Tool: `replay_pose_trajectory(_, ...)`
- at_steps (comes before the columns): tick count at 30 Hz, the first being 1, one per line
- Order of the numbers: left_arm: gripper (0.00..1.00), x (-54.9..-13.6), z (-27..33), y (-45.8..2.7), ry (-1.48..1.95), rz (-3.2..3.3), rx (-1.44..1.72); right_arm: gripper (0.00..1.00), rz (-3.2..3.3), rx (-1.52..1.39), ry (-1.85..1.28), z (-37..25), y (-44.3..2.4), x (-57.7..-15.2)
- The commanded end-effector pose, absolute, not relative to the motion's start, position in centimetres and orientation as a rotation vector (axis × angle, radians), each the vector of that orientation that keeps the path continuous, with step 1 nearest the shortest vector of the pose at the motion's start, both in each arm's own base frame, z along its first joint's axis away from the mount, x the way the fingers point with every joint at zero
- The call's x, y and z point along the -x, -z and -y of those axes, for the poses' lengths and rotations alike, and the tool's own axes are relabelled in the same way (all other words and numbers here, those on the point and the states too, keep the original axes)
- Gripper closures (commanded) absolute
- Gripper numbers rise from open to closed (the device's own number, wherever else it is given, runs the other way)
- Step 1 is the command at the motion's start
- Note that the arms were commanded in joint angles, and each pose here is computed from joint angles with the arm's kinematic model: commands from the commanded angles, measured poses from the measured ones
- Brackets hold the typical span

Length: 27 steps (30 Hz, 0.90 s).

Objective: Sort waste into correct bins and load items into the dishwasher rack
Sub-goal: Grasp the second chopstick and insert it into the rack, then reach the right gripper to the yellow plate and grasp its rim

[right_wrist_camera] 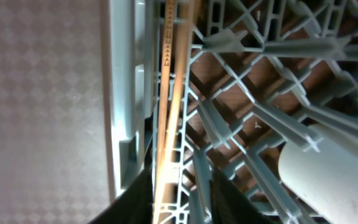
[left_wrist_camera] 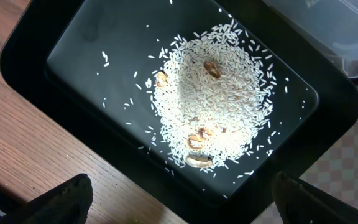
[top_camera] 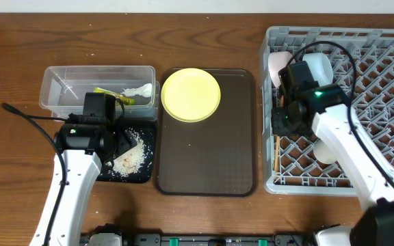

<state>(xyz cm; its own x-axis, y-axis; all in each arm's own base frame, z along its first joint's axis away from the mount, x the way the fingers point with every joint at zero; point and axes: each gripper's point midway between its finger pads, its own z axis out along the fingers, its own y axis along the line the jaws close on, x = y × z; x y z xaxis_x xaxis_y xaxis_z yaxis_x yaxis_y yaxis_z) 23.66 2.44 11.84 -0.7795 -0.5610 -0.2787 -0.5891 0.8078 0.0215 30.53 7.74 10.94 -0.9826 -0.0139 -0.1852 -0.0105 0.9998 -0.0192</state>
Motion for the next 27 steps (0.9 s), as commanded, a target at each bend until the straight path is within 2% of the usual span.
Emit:
replay_pose_trajectory(1, 0.05, -23.4, -2.7, -11.8, -0.163, -2.729, 0.905, 0.63, -2.944, 0.027, 0.035, -7.5, -10.7, -31.0)
replay_pose_trajectory(3, 0.05, -23.4, -2.7, -11.8, -0.163, -2.729, 0.905, 0.55, -2.907, 0.026, 0.019, -7.8, -11.1, -31.8)
replay_pose_trajectory(7, 0.05, -23.4, -2.6, -11.8, -0.163, -2.729, 0.905, 0.50, -2.798, 0.041, -0.046, -9.1, -13.3, -34.0)
replay_pose_trajectory(11, 0.05, -23.4, -2.6, -11.8, -0.163, -2.729, 0.905, 0.38, -2.633, 0.123, -0.232, -13.0, -15.9, -37.0)
replay_pose_trajectory(16, 0.05, -23.4, -2.7, -11.8, -0.163, -2.729, 0.905, 0.35, -2.478, 0.221, -0.343, -17.7, -16.9, -39.9)
replay_pose_trajectory(20, 0.05, -23.4, -2.6, -11.8, -0.163, -2.729, 0.905, 0.36, -2.455, 0.293, -0.375, -21.2, -14.6, -41.1)
replay_pose_trajectory(27, 0.05, -23.4, -2.7, -11.8, -0.163, -2.729, 0.905, 0.39, -2.557, 0.222, -0.334, -23.8, -6.8, -42.2)
